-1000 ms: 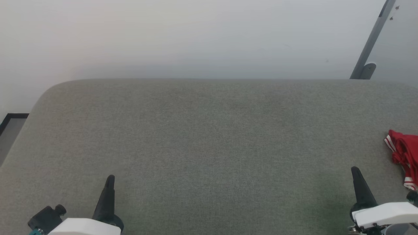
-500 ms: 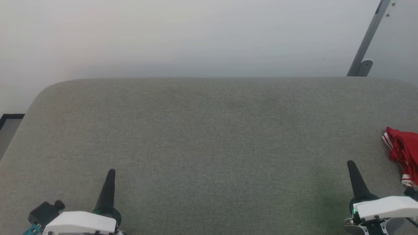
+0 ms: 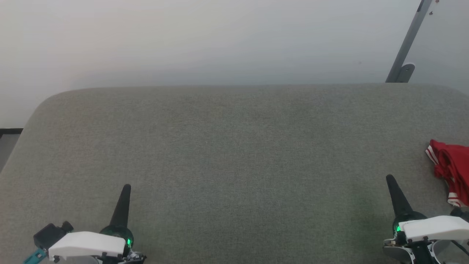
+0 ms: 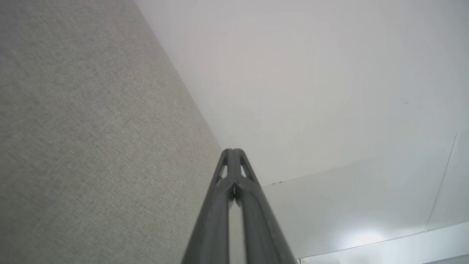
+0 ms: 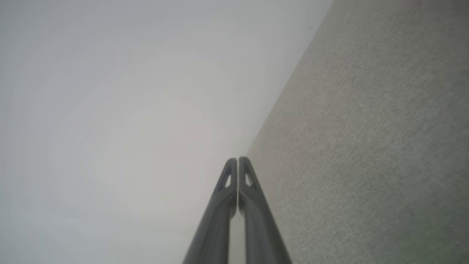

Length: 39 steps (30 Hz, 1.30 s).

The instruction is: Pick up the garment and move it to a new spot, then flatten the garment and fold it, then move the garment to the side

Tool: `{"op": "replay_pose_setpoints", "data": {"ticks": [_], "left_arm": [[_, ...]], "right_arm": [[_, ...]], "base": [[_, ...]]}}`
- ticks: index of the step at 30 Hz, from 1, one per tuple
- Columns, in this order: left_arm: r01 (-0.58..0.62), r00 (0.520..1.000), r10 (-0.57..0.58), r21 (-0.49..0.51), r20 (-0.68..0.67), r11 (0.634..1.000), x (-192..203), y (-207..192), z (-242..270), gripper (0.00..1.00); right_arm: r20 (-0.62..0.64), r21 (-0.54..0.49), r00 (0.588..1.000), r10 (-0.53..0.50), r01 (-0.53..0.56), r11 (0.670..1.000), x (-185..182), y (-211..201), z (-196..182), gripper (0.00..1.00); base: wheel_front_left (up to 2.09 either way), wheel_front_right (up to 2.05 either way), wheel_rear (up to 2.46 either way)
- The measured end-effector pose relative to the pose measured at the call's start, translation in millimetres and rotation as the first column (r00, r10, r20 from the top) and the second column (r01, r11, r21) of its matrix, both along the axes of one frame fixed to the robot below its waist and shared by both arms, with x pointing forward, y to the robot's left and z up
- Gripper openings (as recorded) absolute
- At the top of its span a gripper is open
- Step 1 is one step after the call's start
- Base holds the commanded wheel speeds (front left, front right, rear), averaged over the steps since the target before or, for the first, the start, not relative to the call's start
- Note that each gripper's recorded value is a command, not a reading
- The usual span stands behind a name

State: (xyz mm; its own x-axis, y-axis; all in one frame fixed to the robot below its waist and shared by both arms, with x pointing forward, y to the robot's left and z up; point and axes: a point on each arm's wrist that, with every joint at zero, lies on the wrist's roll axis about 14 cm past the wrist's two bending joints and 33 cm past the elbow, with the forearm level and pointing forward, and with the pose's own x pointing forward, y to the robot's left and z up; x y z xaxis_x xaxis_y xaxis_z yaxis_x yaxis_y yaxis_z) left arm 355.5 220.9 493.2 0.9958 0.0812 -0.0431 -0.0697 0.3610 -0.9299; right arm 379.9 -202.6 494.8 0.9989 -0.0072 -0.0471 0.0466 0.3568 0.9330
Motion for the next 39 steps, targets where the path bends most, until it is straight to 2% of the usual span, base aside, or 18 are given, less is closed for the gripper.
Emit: {"op": "replay_pose_setpoints", "data": {"ticks": [15,39], "left_arm": [[0.023,1.000,-0.021,-0.131,0.018,0.991,12,-7,4,0.00],[0.064,0.998,-0.053,-0.309,0.046,0.949,27,-18,8,0.00]], "right_arm": [[0.011,0.132,1.000,-0.004,0.003,0.991,3,2,3,0.00],[0.030,0.302,1.000,-0.007,-0.002,0.953,6,2,8,0.00]], "base": [[0.00,0.00,0.00],[0.00,0.00,0.00]]}}
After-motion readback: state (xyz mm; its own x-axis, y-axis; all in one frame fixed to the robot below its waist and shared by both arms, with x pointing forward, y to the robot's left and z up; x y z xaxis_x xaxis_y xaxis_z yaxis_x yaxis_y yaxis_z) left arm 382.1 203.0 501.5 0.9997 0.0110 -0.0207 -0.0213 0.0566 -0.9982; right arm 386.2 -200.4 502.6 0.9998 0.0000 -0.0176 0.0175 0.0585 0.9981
